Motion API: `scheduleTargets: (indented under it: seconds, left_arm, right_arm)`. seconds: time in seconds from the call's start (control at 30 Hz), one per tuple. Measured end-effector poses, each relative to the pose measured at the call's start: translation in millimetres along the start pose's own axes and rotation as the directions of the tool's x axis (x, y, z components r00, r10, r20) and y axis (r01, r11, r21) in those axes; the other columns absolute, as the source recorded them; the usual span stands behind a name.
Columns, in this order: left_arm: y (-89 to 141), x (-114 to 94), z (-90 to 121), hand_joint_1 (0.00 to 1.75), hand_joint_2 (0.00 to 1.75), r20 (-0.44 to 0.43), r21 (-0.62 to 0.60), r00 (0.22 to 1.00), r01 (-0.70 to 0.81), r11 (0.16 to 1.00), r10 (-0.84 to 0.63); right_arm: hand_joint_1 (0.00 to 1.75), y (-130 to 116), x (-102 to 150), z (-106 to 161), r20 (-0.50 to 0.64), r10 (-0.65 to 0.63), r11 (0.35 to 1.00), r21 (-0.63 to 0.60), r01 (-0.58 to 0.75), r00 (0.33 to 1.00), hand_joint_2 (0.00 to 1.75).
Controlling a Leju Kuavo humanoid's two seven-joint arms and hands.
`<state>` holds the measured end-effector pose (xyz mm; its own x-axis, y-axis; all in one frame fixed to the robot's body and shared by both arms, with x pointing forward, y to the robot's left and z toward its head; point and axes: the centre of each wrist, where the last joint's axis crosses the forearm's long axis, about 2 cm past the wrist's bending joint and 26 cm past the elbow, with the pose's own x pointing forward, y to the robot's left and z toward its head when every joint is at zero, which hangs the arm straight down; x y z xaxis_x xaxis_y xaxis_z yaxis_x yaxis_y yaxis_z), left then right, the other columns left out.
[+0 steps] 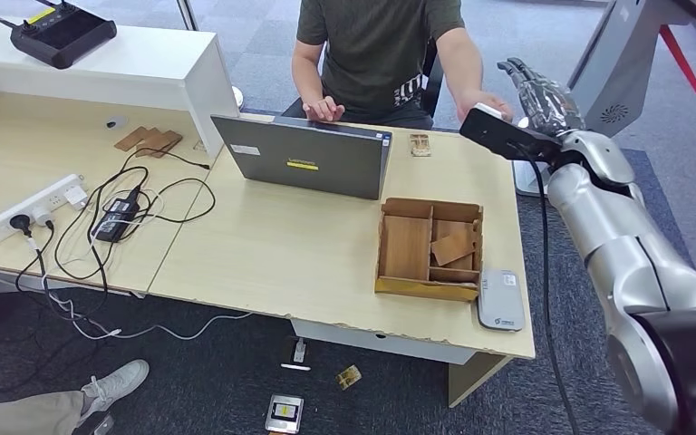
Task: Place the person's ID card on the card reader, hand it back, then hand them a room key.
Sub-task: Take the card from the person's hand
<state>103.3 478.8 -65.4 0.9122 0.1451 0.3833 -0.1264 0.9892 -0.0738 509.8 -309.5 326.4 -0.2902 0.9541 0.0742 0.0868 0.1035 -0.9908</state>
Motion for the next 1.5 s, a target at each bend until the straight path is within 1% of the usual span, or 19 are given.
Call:
scheduleTargets:
  seconds: [0.03,0.1,0.8,1.0,1.2,1.33,1.4,1.5]
  left_arm:
    - [-0.1,0.4,-0.1,0.00,1.75,0.000,0.000,1.000,0.000,1.000,0.000]
    - [-0.3,1.2,-0.3,0.00,1.75,0.000,0.000,1.000,0.000,1.000,0.000]
    - [-0.9,3.4,-0.8,0.00,1.75,0.005,0.001,1.000,0.005,1.000,-0.005]
    - [-1.4,4.6,-1.1,0.00,1.75,0.002,0.003,1.000,0.017,1.000,-0.017]
    - [-2.6,2.8,-1.5,0.00,1.75,0.006,0.004,1.000,0.013,1.000,-0.013]
    - [-2.2,-5.2,-0.5,0.00,1.75,0.005,0.010,1.000,0.005,1.000,-0.005]
    - [-2.0,-10.8,0.2,0.00,1.75,0.000,0.017,1.000,0.003,1.000,-0.003]
    - [-2.3,-16.9,0.7,0.00,1.75,-0.017,0.028,1.000,0.005,1.000,-0.004]
  right_arm:
    - [1.01,-0.1,-0.7,0.2,-0.003,0.001,1.000,0.000,-0.001,1.000,1.75]
    - [1.73,-0.2,-1.9,0.6,-0.007,0.002,1.000,0.001,-0.002,1.000,1.75]
    - [1.75,1.0,-4.8,1.8,-0.018,-0.004,1.000,0.022,0.004,1.000,1.75]
    - [1.75,2.3,-8.4,3.5,-0.037,-0.028,1.000,0.001,0.028,0.999,1.75]
    - [1.75,-0.1,-19.1,7.6,-0.054,-0.073,0.994,-0.090,0.068,0.996,1.75]
    - [1.75,-1.6,-32.2,13.4,-0.072,-0.107,0.984,-0.152,0.095,0.992,1.75]
    - [1.75,1.2,-40.4,18.5,-0.088,-0.123,0.979,-0.175,0.106,0.989,1.75]
    - [1.75,12.0,-53.1,29.4,-0.119,-0.144,0.976,-0.183,0.121,0.982,1.75]
